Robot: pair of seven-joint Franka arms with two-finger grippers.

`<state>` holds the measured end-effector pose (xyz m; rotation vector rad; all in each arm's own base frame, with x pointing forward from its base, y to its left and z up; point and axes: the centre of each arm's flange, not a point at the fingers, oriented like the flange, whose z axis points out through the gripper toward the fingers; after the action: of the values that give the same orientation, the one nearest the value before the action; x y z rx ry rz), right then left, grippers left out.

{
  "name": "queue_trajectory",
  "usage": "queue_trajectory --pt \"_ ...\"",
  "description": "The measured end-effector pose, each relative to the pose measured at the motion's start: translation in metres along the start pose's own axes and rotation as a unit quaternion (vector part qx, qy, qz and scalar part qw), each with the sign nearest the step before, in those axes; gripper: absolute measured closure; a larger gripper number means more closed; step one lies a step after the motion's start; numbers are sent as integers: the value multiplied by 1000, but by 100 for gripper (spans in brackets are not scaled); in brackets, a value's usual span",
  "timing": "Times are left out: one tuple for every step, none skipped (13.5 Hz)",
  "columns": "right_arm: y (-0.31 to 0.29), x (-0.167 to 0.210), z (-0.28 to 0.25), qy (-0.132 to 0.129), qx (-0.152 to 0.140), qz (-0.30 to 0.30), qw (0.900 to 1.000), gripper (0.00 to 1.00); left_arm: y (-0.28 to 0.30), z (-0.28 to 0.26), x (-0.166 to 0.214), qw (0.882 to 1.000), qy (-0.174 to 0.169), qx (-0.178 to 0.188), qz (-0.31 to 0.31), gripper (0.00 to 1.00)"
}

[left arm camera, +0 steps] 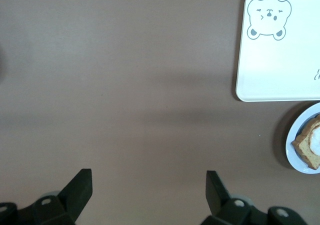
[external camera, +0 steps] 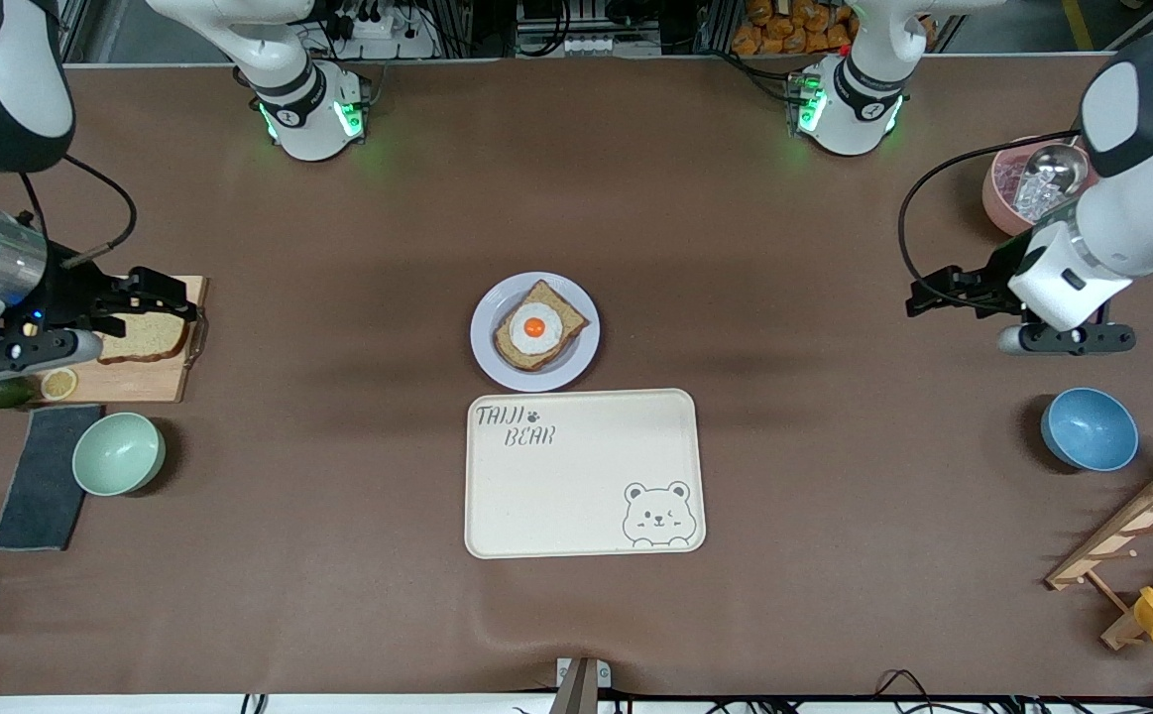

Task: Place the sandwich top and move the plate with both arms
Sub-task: 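Move the right gripper to the bread slice while the left gripper advances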

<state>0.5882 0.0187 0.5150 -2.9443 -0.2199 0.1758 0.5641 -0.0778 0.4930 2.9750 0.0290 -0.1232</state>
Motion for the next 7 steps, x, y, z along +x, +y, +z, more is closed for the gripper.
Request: queue_trajectory --pt "0 3 9 -6 12 2 1000 0 5 6 0 1000 0 0 4 0" --pt "0 5 17 -12 18 4 1000 0 11 12 1 1000 -3 -4 7 0" --pt "1 6 22 -16 22 5 1000 0 17 19 1 1000 -7 -17 6 0" --pt "2 7 26 -17 23 6 1000 0 22 26 3 999 -12 -32 4 0" --pt "4 8 29 -16 24 8 1000 0 25 35 5 999 -17 -41 1 0" --pt "6 9 31 -15 23 10 1000 0 28 43 8 999 -22 -44 1 0" --pt "8 11 32 -11 17 10 1000 0 30 50 10 999 -25 -45 2 0"
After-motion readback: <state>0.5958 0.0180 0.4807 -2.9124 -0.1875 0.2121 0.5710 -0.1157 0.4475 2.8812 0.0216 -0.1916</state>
